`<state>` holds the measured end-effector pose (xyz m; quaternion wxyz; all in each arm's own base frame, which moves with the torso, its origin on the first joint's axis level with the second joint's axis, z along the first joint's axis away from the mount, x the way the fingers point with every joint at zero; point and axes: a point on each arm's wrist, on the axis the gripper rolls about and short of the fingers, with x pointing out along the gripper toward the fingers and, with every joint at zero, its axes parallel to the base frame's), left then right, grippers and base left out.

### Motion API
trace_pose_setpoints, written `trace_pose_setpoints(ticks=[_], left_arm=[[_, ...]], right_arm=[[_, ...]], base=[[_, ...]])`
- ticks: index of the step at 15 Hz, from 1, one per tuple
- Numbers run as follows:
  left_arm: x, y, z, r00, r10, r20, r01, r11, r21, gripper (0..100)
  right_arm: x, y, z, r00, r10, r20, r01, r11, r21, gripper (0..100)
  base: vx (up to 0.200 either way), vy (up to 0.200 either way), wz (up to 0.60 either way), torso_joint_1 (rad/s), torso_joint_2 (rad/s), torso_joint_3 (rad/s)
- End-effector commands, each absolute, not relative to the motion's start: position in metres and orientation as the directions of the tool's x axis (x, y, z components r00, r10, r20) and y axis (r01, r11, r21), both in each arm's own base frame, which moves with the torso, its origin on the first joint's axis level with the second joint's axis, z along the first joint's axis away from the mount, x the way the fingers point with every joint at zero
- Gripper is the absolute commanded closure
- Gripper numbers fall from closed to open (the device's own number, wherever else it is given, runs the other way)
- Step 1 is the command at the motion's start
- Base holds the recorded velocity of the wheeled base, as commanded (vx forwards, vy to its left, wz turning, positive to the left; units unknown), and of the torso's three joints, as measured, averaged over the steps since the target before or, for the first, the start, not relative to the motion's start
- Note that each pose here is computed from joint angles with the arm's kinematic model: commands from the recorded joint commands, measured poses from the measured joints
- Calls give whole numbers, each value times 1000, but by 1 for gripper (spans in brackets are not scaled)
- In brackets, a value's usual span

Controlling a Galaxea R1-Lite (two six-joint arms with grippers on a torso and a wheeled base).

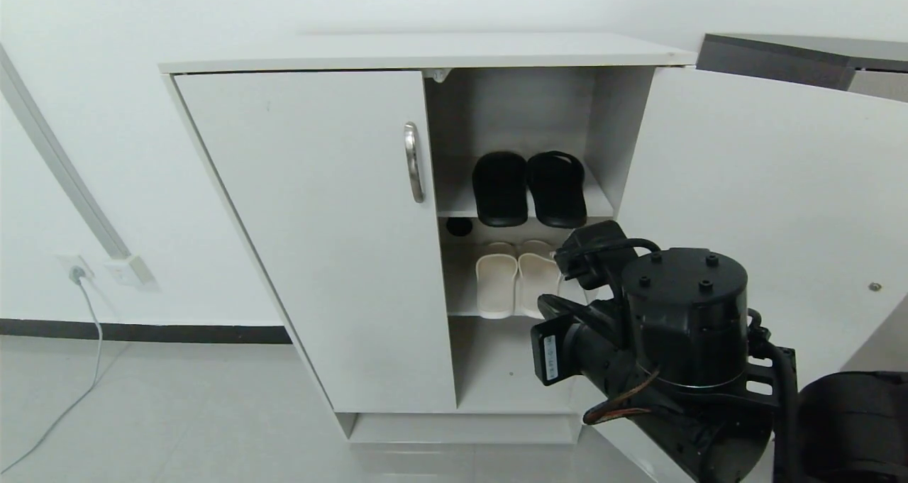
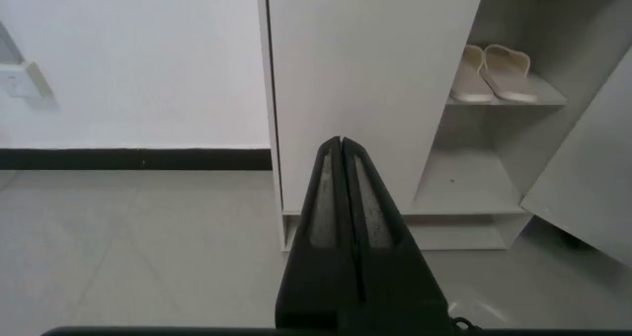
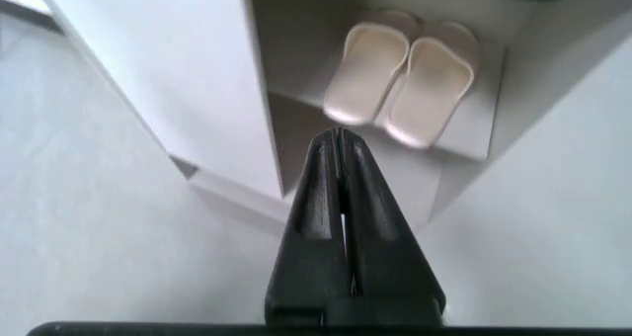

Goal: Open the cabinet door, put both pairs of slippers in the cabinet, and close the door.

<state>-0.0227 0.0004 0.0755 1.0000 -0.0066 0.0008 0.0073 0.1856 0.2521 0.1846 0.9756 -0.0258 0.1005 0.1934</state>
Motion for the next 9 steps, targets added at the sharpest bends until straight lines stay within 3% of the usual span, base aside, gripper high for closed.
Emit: trace_pose_setpoints(ticks=[1,3,9], left_arm=[[-23,0,76,1000,14,-2,-14,1000,-14,100],[-23,0,76,1000,17,-2,-17,1000,-14,100],[-23,0,76,1000,15,-2,-15,1000,-15,100]], right_arm=[[188,253,179,905,364,-221,-379,925,-27,100],[188,253,177,905,362,-223,-377,926,-29,100],[189,253,175,905,363,-221,-379,924,-38,100]], base=[[-200,0,0,2,2,2],[-200,0,0,2,-2,5],[0,0,0,0,0,0]])
